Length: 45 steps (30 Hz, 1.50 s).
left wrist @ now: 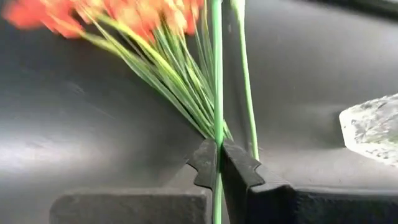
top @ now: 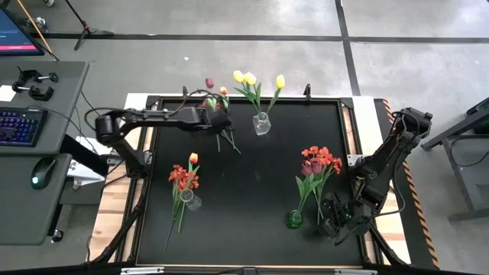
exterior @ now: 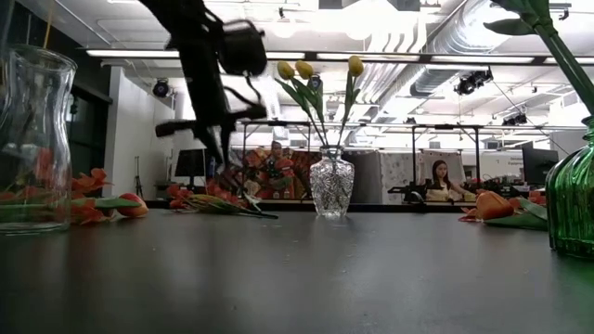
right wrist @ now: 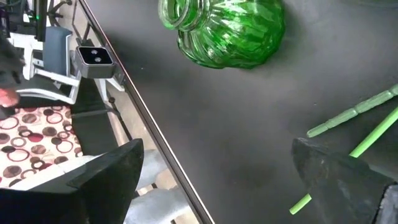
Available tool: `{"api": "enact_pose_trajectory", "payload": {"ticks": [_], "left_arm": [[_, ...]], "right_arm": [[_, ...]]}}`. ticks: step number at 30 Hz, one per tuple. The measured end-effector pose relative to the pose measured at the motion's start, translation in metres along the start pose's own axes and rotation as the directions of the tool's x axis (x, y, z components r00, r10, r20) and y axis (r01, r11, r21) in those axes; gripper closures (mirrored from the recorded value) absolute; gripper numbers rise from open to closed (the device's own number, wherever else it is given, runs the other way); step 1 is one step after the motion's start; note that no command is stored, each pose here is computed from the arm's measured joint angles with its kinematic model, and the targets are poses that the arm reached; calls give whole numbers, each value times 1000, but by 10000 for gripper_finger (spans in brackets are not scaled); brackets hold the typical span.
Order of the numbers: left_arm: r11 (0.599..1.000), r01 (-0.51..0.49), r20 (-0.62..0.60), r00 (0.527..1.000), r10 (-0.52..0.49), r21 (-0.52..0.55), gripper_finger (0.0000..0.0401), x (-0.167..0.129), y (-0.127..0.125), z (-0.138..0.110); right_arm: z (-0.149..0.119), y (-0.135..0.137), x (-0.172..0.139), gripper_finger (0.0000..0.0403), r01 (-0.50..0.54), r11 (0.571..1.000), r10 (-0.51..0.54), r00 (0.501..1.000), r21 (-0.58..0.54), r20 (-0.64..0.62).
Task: Sort flowers into vase by color
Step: Put the red tulip into the green vase
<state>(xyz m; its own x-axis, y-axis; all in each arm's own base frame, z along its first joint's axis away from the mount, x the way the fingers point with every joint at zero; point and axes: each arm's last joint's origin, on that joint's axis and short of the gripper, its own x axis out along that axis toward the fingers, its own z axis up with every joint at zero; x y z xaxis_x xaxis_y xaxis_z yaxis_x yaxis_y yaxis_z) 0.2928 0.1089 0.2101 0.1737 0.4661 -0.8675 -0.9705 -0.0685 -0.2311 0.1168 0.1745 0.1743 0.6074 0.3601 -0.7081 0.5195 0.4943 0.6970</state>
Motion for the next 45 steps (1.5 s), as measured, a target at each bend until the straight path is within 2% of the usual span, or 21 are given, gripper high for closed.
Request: {"api": "enact_pose_trajectory", "payload": {"ticks": [3,8,12,16,19,24,26,29,31,35,37,38,41,45], "left_arm": [[999,10,65,998,-13,52,400,-24,7,3],[978,112,152,978,-140,179,401,-70,12,-7],[932,215,186,943,-276,293,401,-106,13,-36],[854,337,201,876,-438,396,401,-140,15,-79],[799,409,254,797,-548,440,401,-166,22,-113],[730,536,410,605,-682,423,401,-207,35,-149],[705,541,429,559,-709,459,401,-217,29,-155],[649,555,403,511,-759,520,401,-221,6,-161],[581,595,369,450,-813,556,401,-219,-14,-164],[384,730,308,246,-919,565,401,-207,-48,-174],[301,784,286,165,-944,543,401,-198,-57,-185],[274,803,282,138,-949,529,401,-192,-60,-191],[232,839,290,94,-953,493,401,-178,-64,-211],[203,831,275,64,-959,517,401,-172,-74,-242]], "right_arm": [[0,0,0,4,0,1000,0,1000,0,0],[0,0,0,4,1,1000,-1,1000,-1,1],[0,0,0,4,2,1000,-2,1000,-2,1],[0,0,0,4,3,1000,-3,1000,-2,1],[0,0,0,4,3,1000,-3,1000,2,1],[0,0,0,4,2,1000,-2,1000,9,0],[0,0,0,4,2,1000,-2,1000,21,0],[0,1,0,4,-7,1000,7,1000,29,-6],[-1,2,0,4,-16,999,16,1000,28,-17],[-2,7,-1,4,-64,998,64,997,-13,-33],[-2,10,-2,4,-97,994,95,995,-55,-38],[-2,12,-3,4,-119,990,117,993,-75,-35],[-3,17,-8,4,-181,972,181,983,-148,-16],[-3,23,-14,4,-242,940,243,970,-240,-27]]}}
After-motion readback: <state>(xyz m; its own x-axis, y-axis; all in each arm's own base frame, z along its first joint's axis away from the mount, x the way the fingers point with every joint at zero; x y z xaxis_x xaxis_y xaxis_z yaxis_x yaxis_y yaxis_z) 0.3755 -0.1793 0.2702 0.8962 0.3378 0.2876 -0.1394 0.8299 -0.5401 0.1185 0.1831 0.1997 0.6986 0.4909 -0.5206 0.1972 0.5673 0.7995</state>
